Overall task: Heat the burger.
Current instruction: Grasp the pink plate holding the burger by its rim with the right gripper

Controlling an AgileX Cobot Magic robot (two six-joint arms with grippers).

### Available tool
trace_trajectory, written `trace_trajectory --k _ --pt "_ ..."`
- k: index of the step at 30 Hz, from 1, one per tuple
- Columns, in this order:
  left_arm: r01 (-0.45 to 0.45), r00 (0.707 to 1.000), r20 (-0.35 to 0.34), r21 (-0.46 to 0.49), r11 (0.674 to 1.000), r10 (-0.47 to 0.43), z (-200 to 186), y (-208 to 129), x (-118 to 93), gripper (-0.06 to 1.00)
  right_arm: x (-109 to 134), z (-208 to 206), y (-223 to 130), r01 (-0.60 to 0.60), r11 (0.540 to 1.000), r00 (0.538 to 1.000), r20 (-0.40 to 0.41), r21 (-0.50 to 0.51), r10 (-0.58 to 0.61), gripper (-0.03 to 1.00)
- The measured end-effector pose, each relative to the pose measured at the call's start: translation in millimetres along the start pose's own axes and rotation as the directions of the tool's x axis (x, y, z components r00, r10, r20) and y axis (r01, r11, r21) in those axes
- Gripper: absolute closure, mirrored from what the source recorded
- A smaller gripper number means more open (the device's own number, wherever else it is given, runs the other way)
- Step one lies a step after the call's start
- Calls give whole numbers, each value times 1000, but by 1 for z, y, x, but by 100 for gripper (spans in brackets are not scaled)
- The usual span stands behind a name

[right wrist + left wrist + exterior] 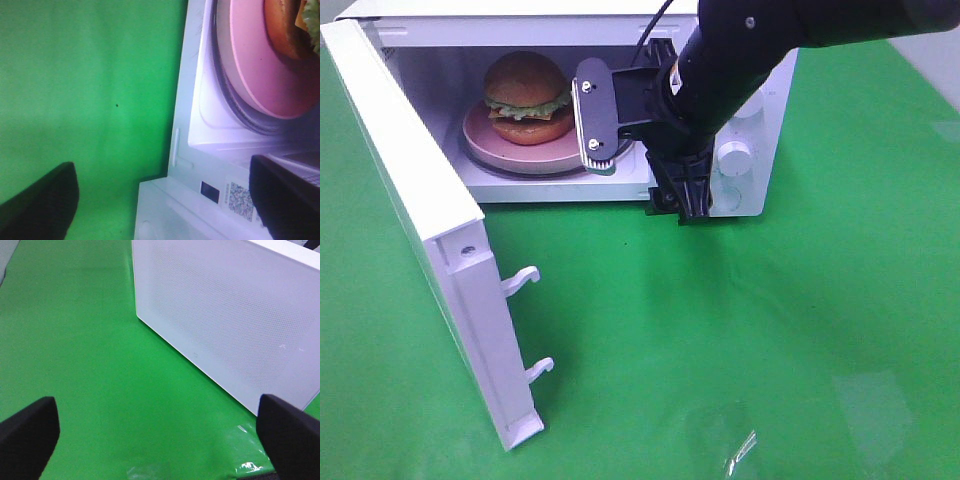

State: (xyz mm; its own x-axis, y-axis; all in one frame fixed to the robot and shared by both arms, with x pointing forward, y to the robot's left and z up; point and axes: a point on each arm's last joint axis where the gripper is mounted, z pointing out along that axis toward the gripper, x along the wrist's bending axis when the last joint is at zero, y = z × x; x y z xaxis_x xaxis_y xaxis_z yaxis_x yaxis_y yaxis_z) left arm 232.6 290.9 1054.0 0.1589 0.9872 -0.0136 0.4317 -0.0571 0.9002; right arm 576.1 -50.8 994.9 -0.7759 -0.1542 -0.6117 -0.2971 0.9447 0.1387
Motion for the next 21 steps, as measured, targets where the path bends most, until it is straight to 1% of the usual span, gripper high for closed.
trace_trajectory --k 6,7,12,14,21 --pt "0 1000 0 0 1000 0 0 0 0 -5 -6 14 8 3 1000 1000 7 -7 -3 9" --pt "0 1000 0 0 1000 0 0 0 0 -5 -7 19 15 10 1000 1000 15 -17 -10 9" --pt "0 1000 0 0 1000 0 0 0 0 -5 -13 29 25 11 999 999 39 -39 -9 9" --pt "0 1000 0 0 1000 0 0 0 0 -5 -19 42 32 -4 999 999 49 -48 6 10" --pt "0 1000 0 0 1000 0 0 0 0 -5 -23 56 39 -6 998 998 55 -56 9 11"
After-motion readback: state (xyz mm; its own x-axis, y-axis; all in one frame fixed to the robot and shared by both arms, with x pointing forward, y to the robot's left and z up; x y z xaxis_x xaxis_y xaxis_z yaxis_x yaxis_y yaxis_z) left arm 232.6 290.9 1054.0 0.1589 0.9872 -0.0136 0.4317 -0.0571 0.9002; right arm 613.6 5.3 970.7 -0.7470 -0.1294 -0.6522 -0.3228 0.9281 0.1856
